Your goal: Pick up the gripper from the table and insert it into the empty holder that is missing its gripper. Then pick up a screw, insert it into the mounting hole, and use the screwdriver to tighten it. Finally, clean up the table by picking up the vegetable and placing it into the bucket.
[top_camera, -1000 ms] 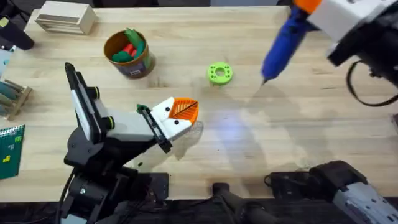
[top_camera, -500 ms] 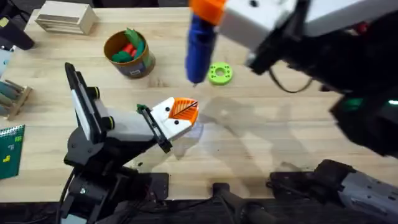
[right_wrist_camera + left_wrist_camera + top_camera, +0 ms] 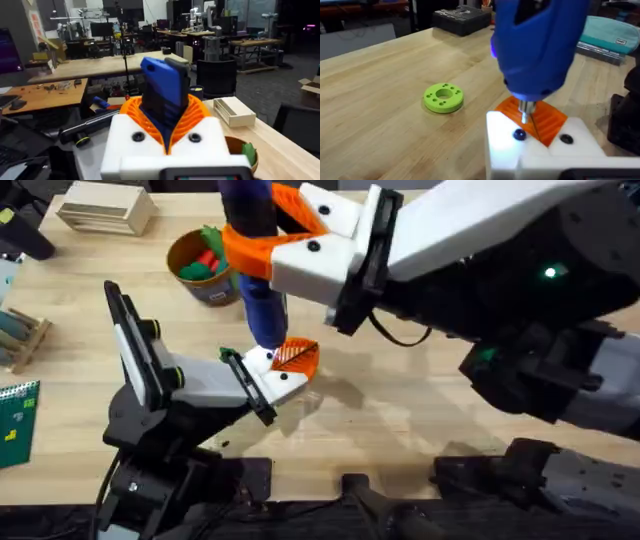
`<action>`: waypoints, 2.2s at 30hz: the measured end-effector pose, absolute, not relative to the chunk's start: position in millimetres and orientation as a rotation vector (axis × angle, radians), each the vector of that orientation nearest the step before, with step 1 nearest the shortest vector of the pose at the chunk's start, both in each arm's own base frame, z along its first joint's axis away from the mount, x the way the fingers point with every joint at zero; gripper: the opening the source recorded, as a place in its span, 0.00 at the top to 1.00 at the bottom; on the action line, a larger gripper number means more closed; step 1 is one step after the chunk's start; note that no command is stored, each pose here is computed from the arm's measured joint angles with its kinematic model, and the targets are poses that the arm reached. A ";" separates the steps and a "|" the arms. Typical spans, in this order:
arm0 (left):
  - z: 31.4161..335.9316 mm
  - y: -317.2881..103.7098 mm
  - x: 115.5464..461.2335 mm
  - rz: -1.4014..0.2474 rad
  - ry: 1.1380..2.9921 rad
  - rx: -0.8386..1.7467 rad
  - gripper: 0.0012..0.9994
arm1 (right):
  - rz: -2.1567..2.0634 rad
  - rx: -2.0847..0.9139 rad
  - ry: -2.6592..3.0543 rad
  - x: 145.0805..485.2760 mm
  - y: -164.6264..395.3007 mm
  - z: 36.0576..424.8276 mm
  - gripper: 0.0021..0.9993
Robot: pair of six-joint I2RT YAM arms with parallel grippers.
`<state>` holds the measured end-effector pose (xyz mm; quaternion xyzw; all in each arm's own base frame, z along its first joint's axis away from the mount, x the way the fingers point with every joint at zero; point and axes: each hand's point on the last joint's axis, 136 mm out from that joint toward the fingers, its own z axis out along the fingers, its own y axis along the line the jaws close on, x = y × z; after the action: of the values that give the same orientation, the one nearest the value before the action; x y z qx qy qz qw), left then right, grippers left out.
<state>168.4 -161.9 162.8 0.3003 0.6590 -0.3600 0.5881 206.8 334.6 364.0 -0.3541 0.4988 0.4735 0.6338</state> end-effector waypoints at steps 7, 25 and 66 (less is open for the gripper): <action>162.8 -161.9 168.4 -0.839 1.535 0.700 0.99 | 1.083 -0.810 1.139 206.7 334.8 364.1 0.97; 162.8 -161.9 168.4 -0.839 1.535 0.700 0.99 | 1.090 -0.817 1.141 204.8 337.8 362.1 0.97; 162.8 -161.9 168.4 -0.839 1.535 0.700 0.99 | 1.098 -0.825 1.133 202.9 343.3 359.6 0.97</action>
<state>168.4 -161.9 162.8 0.3003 0.6590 -0.3600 0.5881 202.9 343.3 359.6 -0.3603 0.4944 0.4793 0.6293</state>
